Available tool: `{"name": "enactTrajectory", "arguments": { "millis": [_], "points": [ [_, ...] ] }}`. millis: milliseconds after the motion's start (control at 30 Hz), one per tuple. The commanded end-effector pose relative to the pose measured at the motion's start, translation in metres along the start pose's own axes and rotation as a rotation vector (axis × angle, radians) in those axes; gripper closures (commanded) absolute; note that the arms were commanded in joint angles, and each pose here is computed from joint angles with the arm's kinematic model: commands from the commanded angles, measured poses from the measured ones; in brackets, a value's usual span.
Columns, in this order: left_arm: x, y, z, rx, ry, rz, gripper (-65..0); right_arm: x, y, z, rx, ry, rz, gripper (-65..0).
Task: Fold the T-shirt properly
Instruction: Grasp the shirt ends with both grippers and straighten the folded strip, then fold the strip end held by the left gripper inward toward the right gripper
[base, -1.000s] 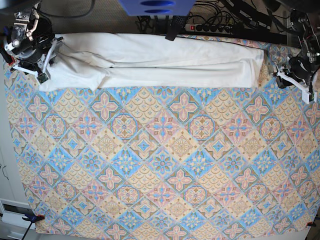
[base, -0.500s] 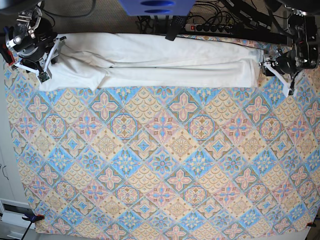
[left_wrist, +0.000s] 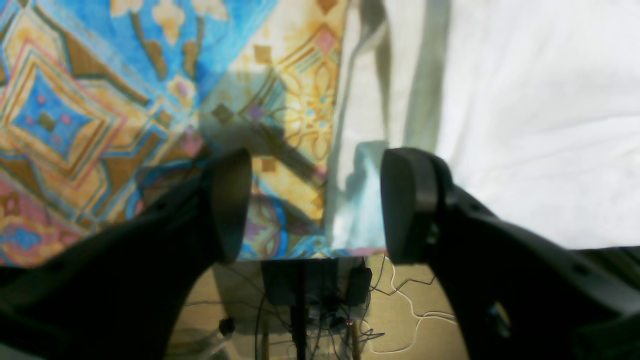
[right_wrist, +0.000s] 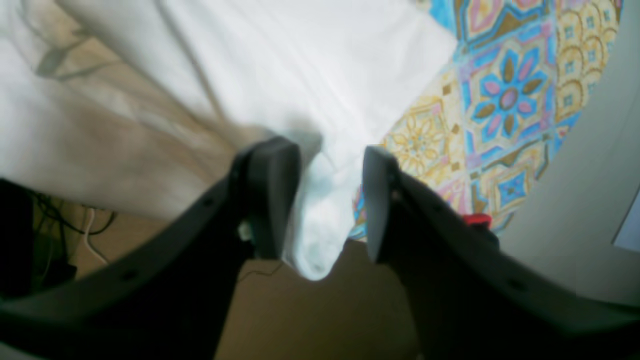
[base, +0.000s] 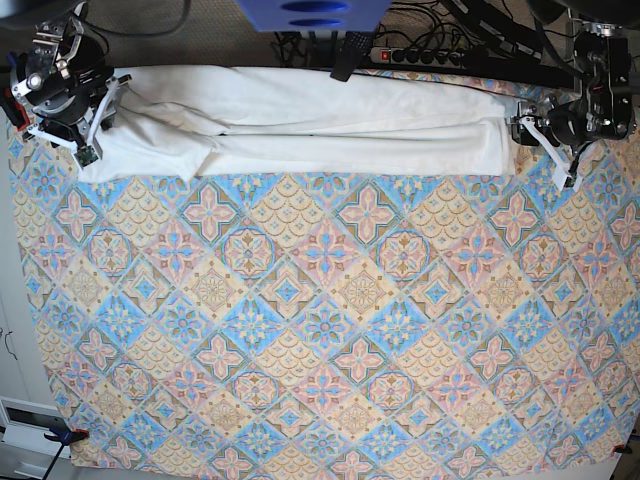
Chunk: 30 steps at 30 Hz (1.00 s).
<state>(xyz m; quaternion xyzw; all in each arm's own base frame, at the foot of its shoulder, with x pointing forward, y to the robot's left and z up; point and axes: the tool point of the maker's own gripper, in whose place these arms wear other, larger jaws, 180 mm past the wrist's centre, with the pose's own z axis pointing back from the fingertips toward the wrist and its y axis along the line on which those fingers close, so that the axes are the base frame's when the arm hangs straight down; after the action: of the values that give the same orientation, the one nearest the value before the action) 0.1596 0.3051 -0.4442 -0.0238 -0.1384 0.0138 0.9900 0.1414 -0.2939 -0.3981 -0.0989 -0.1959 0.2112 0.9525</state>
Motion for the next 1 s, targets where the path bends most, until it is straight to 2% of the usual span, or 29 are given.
{"name": "enactTrajectory", "arguments": {
  "millis": [0, 167, 333, 600, 667, 733, 833, 967],
  "points": [
    [0.009, 0.005, 0.006, 0.014, -0.021, -0.02, -40.4, 0.007, -0.008, 0.005, -0.022, -0.025, 0.008, -24.0],
    [-0.003, -0.009, -0.005, -0.019, 0.022, -0.046, -40.5, 0.007, -0.008, 0.005, -0.022, -0.025, 0.008, -24.0],
    [-0.009, -0.014, -0.022, -0.041, 0.05, 0.018, -40.5, 0.007, -0.008, 0.005, -0.022, -0.025, 0.008, -24.0],
    [-0.014, -0.029, -0.027, -0.088, 0.052, 0.049, -39.5, 0.007, -0.008, 0.005, -0.022, -0.025, 0.008, -24.0],
    [-0.013, -0.04, -0.027, -0.142, 0.038, 0.054, -35.9, 0.007, -0.008, 0.005, -0.022, -0.025, 0.008, -24.0],
    [-0.01, -0.049, -0.026, -0.193, 0.024, 0.044, -27.5, 0.007, -0.008, 0.005, -0.022, -0.025, 0.008, -24.0],
    [-0.006, -0.052, -0.025, -0.217, 0.01, 0.039, -13.7, 0.007, -0.008, 0.005, -0.022, -0.025, 0.008, -24.0],
    [0.007, -0.032, -0.018, -0.182, -0.052, 0.077, -11.5, 0.007, -0.008, 0.005, -0.023, -0.026, 0.009, -24.0]
  ]
}}
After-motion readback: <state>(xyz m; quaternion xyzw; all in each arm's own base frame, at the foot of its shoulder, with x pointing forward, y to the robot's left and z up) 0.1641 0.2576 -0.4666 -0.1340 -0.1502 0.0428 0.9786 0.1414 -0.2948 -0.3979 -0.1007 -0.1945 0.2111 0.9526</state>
